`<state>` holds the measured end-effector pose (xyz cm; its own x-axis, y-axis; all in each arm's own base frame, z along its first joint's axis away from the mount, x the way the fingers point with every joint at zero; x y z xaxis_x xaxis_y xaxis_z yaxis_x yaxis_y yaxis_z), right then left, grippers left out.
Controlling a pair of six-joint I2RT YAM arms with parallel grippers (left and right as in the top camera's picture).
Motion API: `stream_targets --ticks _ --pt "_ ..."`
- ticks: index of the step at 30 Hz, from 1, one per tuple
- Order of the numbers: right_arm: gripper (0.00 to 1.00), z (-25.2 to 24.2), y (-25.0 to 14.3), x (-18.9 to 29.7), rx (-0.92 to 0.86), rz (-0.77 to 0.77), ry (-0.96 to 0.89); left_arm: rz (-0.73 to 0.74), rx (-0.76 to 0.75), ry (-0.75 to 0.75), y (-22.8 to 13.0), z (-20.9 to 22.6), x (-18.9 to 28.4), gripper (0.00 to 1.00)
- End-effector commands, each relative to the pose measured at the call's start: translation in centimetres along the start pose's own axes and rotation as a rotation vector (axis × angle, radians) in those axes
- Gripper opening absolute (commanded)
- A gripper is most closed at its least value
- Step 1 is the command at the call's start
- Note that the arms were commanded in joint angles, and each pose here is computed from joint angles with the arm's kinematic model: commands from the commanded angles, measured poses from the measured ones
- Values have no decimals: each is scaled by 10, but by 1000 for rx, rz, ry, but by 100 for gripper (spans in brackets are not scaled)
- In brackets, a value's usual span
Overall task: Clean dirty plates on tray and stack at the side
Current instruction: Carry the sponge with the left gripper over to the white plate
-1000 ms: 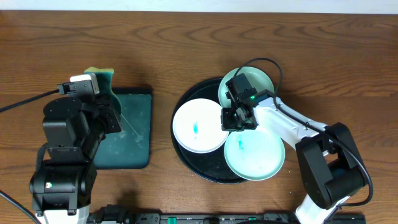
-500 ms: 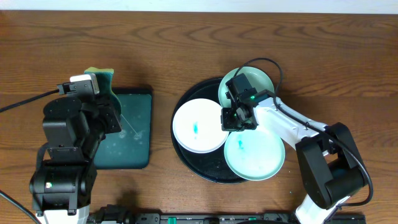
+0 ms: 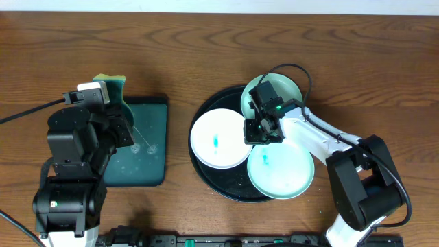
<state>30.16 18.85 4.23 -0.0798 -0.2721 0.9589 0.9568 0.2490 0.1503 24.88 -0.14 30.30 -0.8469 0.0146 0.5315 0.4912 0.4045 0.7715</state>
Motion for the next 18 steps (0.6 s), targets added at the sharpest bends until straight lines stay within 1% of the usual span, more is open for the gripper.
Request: stream_targets --ticks 1,4,6,7,10,14,16,18 --pt "1 2 -8 -5 3 33 3 -16 -16 -4 3 -1 1 7" --pt "1 2 -8 -5 3 33 3 -12 -16 -2 2 -1 0 7" --pt "1 2 -7 -5 3 33 3 -1 -15 26 1 3 -5 7" --pt "1 2 -7 -5 3 32 3 9 -14 57 0 7 -8 7" --pt "1 2 -7 -5 3 31 3 69 52 203 -10 27 -28 7" --pt "1 2 -7 -5 3 32 3 228 156 312 -37 41 -67 7" --pt "1 2 -7 -5 3 33 3 372 192 305 -61 40 -92 7" --pt "1 2 -8 -5 2 34 3 477 209 283 -79 38 -106 7"
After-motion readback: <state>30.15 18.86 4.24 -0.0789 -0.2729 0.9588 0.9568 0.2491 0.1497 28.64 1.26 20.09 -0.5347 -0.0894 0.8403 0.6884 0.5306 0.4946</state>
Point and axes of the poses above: each gripper's point midway between its finger pads, its own x axis back along the fingers, its own z axis along the line the jaws close on, y = z × x, the point moved 4 cm from there along x, back along the fingers, and after that the axes turned 14 degrees about x, right-handed, at the moved point
